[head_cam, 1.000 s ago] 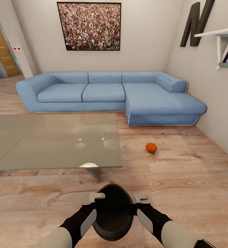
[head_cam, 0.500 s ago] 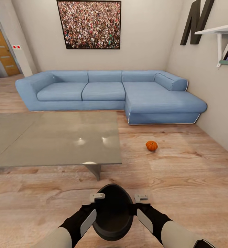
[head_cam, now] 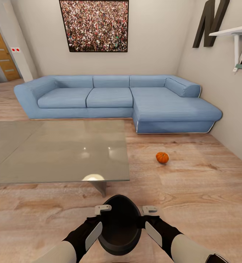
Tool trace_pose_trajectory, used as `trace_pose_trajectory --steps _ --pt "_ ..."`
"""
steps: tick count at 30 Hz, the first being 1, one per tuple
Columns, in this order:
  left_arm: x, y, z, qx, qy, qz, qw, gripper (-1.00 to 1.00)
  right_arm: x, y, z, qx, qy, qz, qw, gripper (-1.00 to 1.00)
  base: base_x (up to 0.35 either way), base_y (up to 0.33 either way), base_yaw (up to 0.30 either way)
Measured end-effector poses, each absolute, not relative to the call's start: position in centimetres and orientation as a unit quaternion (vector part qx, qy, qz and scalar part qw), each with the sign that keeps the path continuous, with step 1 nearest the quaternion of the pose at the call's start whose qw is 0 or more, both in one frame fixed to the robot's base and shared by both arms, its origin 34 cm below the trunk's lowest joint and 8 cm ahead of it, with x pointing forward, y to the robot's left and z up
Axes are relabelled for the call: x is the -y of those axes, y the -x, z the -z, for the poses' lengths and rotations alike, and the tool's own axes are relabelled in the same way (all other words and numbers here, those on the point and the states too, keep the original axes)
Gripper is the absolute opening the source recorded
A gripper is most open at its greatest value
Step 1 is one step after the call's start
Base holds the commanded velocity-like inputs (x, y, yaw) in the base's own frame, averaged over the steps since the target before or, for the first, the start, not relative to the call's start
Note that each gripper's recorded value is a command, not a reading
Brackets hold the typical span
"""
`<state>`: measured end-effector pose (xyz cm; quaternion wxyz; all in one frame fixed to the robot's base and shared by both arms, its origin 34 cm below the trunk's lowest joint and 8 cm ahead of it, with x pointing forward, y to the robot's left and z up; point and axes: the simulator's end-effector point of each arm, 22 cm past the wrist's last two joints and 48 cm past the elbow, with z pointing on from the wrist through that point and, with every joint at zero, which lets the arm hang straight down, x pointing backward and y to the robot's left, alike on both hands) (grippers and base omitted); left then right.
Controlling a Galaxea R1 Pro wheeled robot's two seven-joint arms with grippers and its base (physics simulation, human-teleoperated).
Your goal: Place each of the two pumpkins and all three candles from the living room inside a cabinet in the living room (use any cabinet), then make sure every cabinet is closed, and position the cauldron so it is next to a table in the living room.
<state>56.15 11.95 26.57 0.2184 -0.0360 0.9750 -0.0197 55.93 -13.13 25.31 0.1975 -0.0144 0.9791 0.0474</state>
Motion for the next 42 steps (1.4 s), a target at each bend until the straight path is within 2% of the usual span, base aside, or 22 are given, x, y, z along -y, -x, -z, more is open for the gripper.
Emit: trace_pose_trajectory --steps 42 --pt "-11.9 -55.6 -24.5 -0.975 0.036 0.02 0.218 -1.0 13.1 -55.4 -23.3 -0.979 0.015 -0.047 0.197 -1.0 0.008 0.0 0.0"
